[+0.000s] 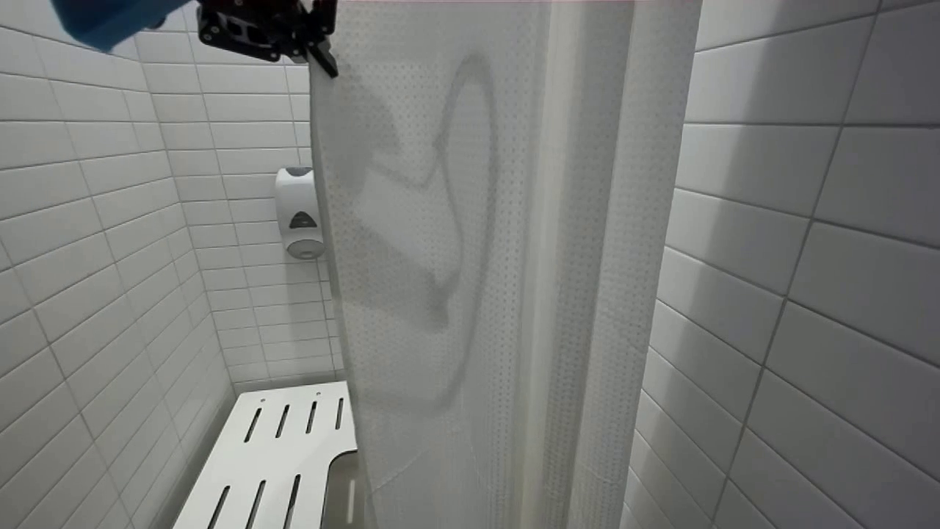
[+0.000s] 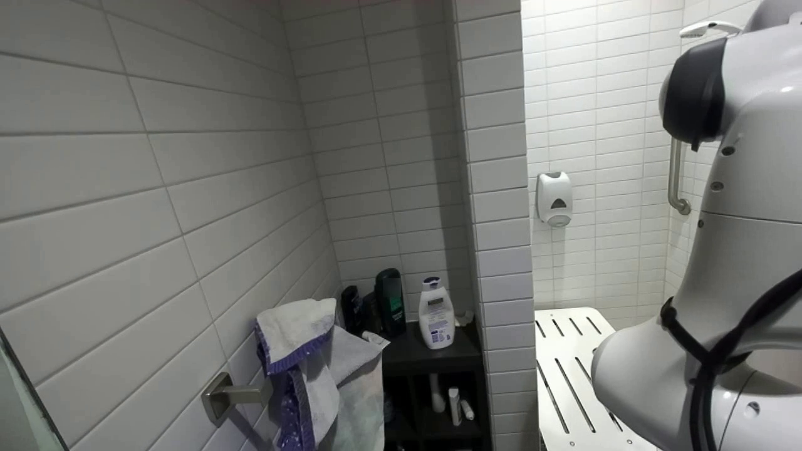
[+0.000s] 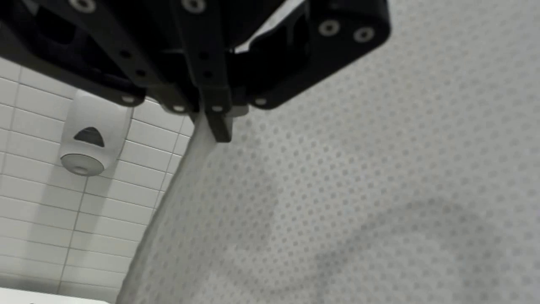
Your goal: Pull the curtain to the left
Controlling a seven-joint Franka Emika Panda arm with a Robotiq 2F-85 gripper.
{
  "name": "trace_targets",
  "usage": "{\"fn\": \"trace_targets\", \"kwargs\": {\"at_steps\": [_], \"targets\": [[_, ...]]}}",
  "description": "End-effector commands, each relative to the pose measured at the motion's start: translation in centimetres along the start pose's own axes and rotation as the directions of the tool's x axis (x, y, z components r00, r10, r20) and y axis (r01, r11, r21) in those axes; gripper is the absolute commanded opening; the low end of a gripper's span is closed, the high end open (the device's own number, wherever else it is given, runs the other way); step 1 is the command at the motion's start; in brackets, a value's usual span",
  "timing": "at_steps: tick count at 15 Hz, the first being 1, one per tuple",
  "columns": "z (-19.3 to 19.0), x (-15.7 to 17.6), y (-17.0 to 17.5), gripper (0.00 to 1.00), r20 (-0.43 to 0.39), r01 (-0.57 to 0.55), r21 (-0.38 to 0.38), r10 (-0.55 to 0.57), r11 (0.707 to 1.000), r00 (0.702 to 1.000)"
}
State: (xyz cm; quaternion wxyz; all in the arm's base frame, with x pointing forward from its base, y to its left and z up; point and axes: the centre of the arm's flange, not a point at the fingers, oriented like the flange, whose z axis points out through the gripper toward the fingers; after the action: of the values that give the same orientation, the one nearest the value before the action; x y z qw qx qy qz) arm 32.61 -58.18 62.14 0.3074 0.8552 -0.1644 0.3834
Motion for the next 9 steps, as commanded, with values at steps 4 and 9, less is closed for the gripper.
{"fn": "trace_targets", "kwargs": {"at_steps": [4,9], "targets": [[-3.2,-0.6,-6.2,0.0,0.039,0.137,0.086,-0.14,0.987,0.989],[-4.6,0.0,-10.1,0.0,0.034,0.242,0.139,-0.249,0.96,0.968]]}}
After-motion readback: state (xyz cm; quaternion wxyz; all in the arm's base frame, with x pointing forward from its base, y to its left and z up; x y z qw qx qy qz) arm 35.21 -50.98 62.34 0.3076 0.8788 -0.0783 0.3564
